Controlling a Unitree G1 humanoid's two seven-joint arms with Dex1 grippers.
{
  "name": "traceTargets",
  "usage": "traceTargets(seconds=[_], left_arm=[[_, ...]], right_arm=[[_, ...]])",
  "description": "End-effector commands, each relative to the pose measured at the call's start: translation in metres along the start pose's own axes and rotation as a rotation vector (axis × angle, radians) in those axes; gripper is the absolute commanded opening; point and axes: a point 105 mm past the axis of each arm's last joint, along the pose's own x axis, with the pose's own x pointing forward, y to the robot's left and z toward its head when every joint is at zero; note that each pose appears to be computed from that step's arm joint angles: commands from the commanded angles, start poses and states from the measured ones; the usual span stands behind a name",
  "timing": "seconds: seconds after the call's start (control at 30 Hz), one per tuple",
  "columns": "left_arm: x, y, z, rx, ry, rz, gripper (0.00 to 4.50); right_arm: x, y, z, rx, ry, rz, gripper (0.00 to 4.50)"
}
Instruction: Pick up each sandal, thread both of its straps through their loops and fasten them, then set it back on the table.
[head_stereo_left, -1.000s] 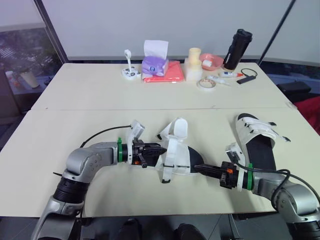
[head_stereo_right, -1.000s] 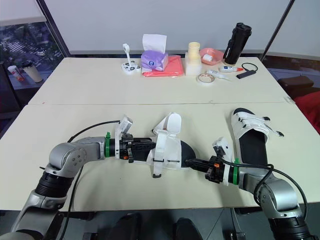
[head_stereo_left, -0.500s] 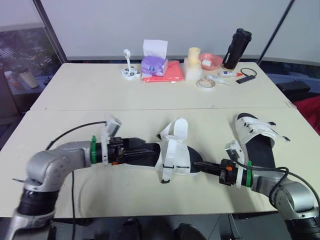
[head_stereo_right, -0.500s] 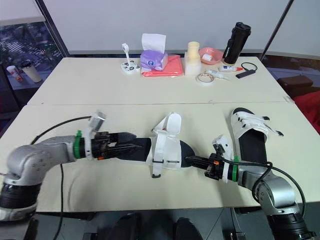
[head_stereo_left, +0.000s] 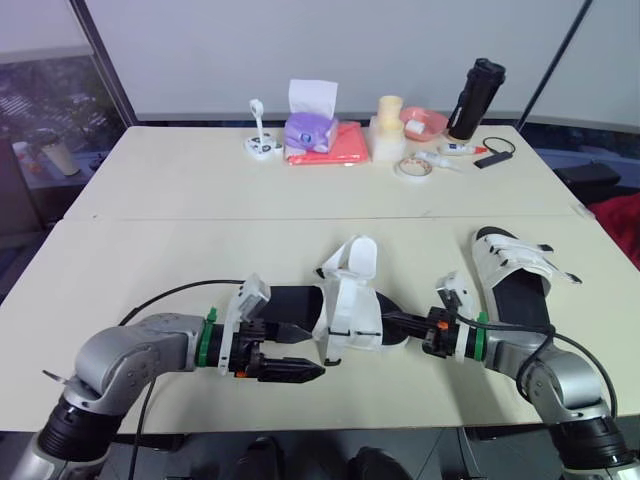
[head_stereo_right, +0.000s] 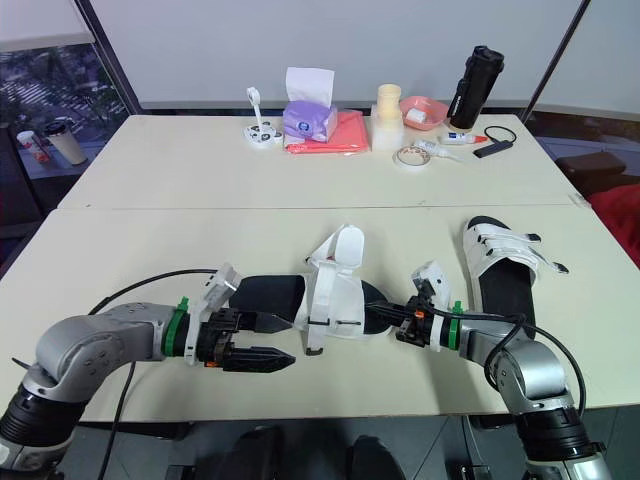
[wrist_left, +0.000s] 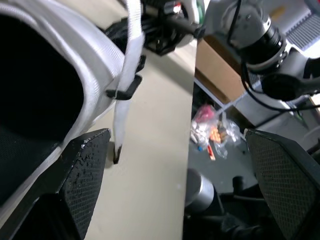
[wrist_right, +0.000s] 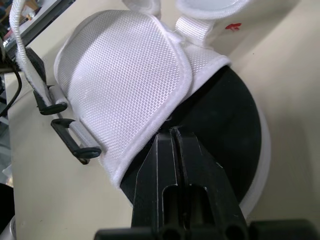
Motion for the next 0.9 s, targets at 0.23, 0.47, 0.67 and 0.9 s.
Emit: traceTargets(seconds=[0.23, 0.47, 0.67, 0.9], left_arm=[[0.016, 0.004, -0.003, 0.048, 0.032, -0.054, 4.45], [0.029, 0.015, -0.002, 0.058, 0.04, -0.058, 4.45], [0.037, 0.018, 0.002, 0.051, 0.029, -0.067, 3.04], [0.034, 0.007, -0.003, 0.029, 0.045, -0.117, 0.06]], right_arm=[[-0.005, 0.001, 0.006, 0.008, -0.036, -0.038, 0.0], [-0.006, 0.004, 0.004, 0.019, -0.033, -0.041, 0.0], [-0.008, 0.004, -0.001, 0.023, -0.014, -0.045, 0.0], [-0.007, 0.003, -0.006, 0.03, 0.0, -0.047, 0.0]])
